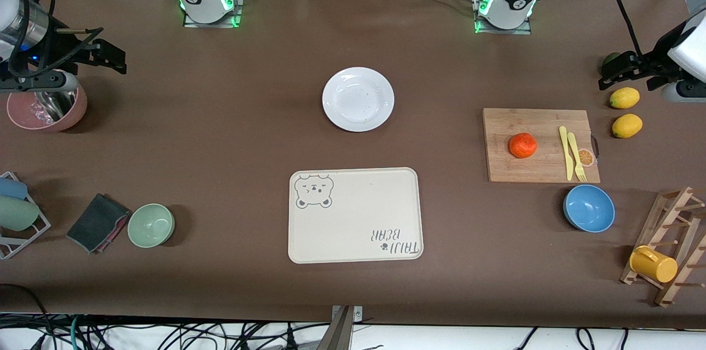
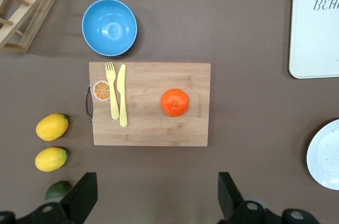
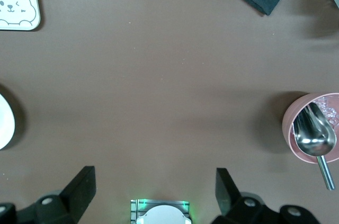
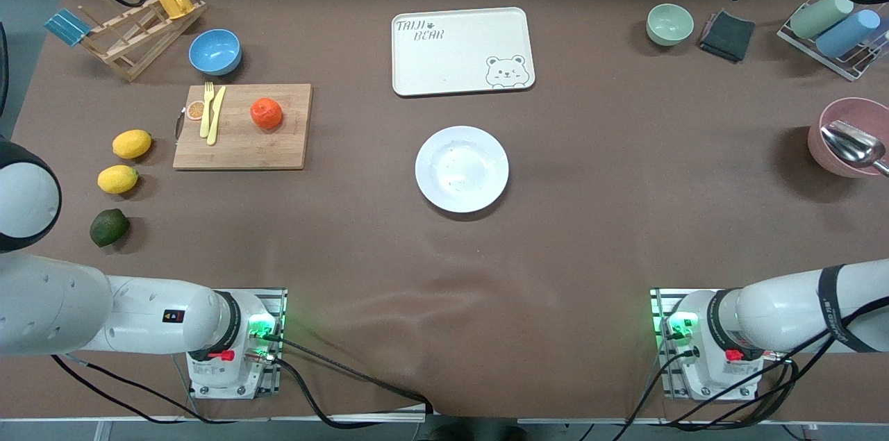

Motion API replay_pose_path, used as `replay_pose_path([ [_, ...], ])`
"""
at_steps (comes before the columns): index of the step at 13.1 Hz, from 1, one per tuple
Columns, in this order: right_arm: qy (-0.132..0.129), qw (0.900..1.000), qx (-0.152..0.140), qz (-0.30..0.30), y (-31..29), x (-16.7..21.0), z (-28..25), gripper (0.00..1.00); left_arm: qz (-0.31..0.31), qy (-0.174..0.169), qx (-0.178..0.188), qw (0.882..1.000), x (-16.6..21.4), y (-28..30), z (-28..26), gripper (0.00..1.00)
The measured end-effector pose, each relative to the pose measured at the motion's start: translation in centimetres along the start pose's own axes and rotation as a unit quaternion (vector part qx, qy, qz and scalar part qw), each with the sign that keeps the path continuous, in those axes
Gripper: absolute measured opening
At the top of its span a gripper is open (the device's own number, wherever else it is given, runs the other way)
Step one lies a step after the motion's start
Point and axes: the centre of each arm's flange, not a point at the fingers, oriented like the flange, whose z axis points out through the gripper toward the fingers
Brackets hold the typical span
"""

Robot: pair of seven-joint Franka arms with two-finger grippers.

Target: Place orange and plate with both arms

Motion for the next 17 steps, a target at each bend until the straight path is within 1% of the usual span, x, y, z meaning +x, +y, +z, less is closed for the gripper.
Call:
replay_pose_path([
  [17,0.000,1.000,0.001,0.000,-0.05,0.00,0.00,1.00,0.004,0.000,0.000,1.000,-0.01,0.43,0.00,1.00],
])
